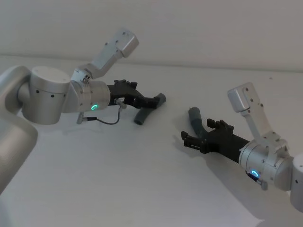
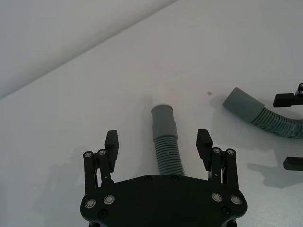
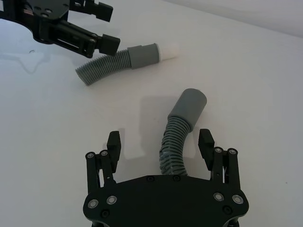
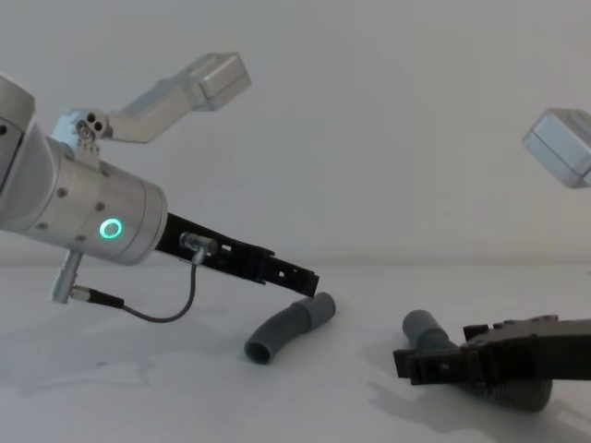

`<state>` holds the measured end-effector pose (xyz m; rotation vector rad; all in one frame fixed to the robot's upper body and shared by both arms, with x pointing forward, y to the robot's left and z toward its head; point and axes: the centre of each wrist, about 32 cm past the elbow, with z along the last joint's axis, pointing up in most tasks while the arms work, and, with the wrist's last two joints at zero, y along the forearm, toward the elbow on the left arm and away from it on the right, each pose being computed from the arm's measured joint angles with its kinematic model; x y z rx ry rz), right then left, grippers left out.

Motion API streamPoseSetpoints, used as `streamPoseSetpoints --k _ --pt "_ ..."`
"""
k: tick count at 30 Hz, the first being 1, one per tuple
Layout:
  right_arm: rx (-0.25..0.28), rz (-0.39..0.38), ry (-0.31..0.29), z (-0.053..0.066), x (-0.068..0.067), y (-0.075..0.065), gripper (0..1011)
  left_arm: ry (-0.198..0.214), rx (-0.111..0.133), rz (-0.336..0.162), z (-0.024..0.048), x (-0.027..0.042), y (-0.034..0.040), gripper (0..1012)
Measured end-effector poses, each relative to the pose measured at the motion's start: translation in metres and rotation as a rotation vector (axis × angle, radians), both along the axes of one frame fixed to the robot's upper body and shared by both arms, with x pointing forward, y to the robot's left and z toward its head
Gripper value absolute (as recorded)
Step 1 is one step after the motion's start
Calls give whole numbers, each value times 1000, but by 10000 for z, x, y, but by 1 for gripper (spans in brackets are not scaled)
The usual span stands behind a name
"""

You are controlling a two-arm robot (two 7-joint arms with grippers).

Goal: Use both hands to pick up one end of the pipe from the table, align the ends, and insert them.

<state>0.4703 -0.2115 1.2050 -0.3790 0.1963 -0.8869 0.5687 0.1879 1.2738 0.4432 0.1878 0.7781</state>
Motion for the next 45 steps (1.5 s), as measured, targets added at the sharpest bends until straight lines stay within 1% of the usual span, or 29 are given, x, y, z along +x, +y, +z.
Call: streamPoseSetpoints --k 5,8,15,21,27,45 --pt "1 -2 0 -2 3 7 1000 19 4 -15 -31 56 -17 1001" --pt "2 -3 1 -3 6 9 1000 21 4 -23 -47 76 -26 1001" --pt "2 -6 2 -6 14 9 1000 21 5 -47 -110 133 -65 1001" --pt "1 -9 3 -12 24 2 1000 21 11 -61 -138 162 -90 1001" --pt "0 -11 3 -17 35 -7 1000 23 22 -72 -150 182 -116 1001" --pt "3 -17 1 -23 93 -27 1000 23 43 -71 -150 221 -145 1001"
